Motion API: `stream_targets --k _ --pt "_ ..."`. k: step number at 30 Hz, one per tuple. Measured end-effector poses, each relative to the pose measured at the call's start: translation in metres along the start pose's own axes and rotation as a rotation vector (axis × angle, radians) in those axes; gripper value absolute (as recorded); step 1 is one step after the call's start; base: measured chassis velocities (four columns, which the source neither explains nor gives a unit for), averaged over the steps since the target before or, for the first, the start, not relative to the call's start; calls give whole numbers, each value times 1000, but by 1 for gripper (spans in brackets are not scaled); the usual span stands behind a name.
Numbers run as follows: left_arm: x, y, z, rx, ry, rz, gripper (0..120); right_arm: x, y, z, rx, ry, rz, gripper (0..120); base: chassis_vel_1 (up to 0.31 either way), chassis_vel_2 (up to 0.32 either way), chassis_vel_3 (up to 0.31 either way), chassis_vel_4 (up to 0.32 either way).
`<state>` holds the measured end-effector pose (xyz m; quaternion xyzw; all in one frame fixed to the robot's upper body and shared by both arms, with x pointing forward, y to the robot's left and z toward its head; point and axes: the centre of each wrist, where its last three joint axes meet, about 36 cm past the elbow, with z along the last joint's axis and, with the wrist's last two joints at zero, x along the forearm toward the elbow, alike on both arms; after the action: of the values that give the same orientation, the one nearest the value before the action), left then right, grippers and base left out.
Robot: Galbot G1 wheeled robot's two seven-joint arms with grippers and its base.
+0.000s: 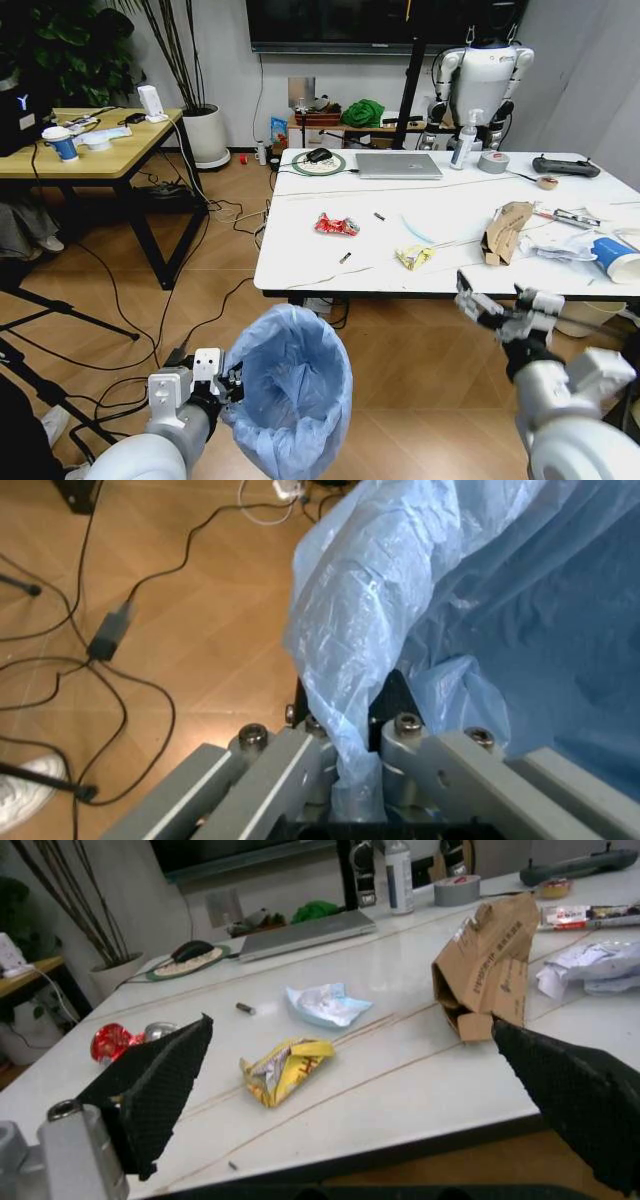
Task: Pick up the trash bin and place the trash from the table into it.
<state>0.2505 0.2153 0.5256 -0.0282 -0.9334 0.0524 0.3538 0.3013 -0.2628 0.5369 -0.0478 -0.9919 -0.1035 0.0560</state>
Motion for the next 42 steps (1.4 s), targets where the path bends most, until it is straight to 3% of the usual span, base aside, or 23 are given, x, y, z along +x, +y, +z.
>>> stream_targets --k 12,23,42 --pt "1 5 0 18 32 -26 0 -67 0 -15 -20 37 -55 100 0 0 0 0" --pt "1 6 -2 22 25 -23 0 -119 5 -30 -15 171 -68 100 0 0 0 0" --pt "0 3 -7 43 2 -6 0 -174 48 6 -46 314 -64 100 0 0 0 0"
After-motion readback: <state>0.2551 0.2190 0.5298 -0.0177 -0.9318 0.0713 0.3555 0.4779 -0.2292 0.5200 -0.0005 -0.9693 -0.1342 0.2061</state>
